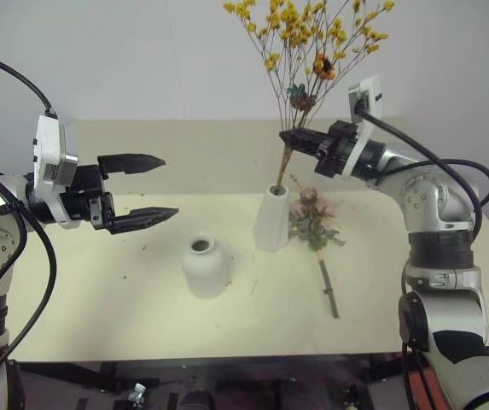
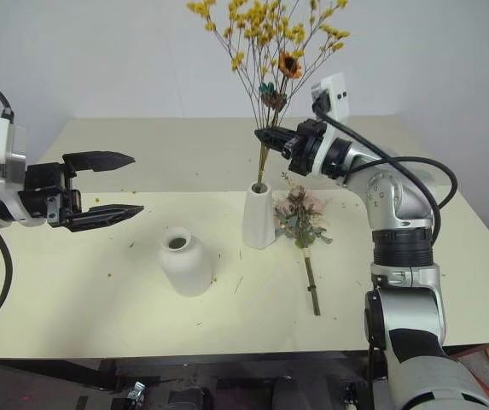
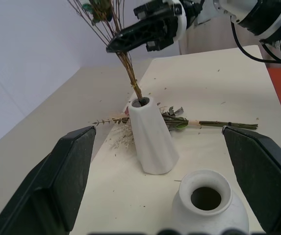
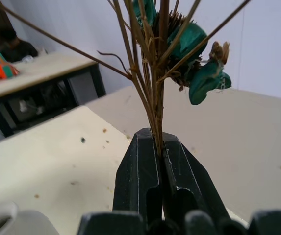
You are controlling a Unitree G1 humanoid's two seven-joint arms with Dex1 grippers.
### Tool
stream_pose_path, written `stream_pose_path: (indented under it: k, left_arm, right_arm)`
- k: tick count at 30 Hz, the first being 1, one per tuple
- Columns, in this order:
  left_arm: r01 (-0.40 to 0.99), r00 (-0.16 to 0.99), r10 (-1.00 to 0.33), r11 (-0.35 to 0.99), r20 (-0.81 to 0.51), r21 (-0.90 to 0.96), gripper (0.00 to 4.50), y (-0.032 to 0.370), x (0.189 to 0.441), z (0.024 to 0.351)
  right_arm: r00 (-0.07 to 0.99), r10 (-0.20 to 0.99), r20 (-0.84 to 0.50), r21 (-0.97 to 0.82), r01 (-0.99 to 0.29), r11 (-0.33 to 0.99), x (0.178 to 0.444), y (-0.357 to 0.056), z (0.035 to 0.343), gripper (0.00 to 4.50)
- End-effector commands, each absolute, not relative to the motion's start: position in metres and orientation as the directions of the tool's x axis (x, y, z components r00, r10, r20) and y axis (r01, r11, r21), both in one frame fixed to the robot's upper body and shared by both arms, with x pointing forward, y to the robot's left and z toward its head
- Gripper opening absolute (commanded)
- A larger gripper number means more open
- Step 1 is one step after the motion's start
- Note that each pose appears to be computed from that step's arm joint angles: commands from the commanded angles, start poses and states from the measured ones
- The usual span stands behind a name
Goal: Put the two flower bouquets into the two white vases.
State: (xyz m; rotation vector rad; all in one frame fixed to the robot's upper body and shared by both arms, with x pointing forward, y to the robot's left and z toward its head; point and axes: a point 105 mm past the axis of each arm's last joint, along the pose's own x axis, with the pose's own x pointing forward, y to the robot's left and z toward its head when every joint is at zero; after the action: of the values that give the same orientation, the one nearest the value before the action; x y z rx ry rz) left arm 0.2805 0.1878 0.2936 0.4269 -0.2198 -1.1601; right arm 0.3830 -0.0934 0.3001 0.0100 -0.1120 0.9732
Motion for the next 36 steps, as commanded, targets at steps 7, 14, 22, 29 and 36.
stream_pose_path:
  k: [7,14,22,29,36]
  left_arm:
    - [0.816,0.396,-0.918,0.334,-0.035,0.472,4.5,0.19,0.275,0.304]
    - [0.824,0.424,-0.905,0.368,-0.039,0.432,4.5,0.192,0.278,0.306]
    - [0.829,0.431,-0.902,0.38,-0.036,0.409,4.5,0.192,0.278,0.308]
    - [0.829,0.436,-0.9,0.394,-0.017,0.396,4.5,0.192,0.279,0.312]
    - [0.826,0.438,-0.899,0.398,-0.01,0.398,4.5,0.192,0.28,0.314]
  right_arm:
    - [0.532,0.834,0.147,-0.188,-0.813,0.551,0.375,-0.083,0.3,0.04]
    - [0.531,0.835,0.143,-0.206,-0.809,0.55,0.374,-0.079,0.292,0.04]
    - [0.536,0.833,0.133,-0.241,-0.798,0.552,0.372,-0.078,0.285,0.04]
    - [0.534,0.836,0.128,-0.294,-0.785,0.546,0.369,-0.076,0.279,1.03]
    - [0.544,0.83,0.124,-0.309,-0.774,0.553,0.367,-0.082,0.278,3.39]
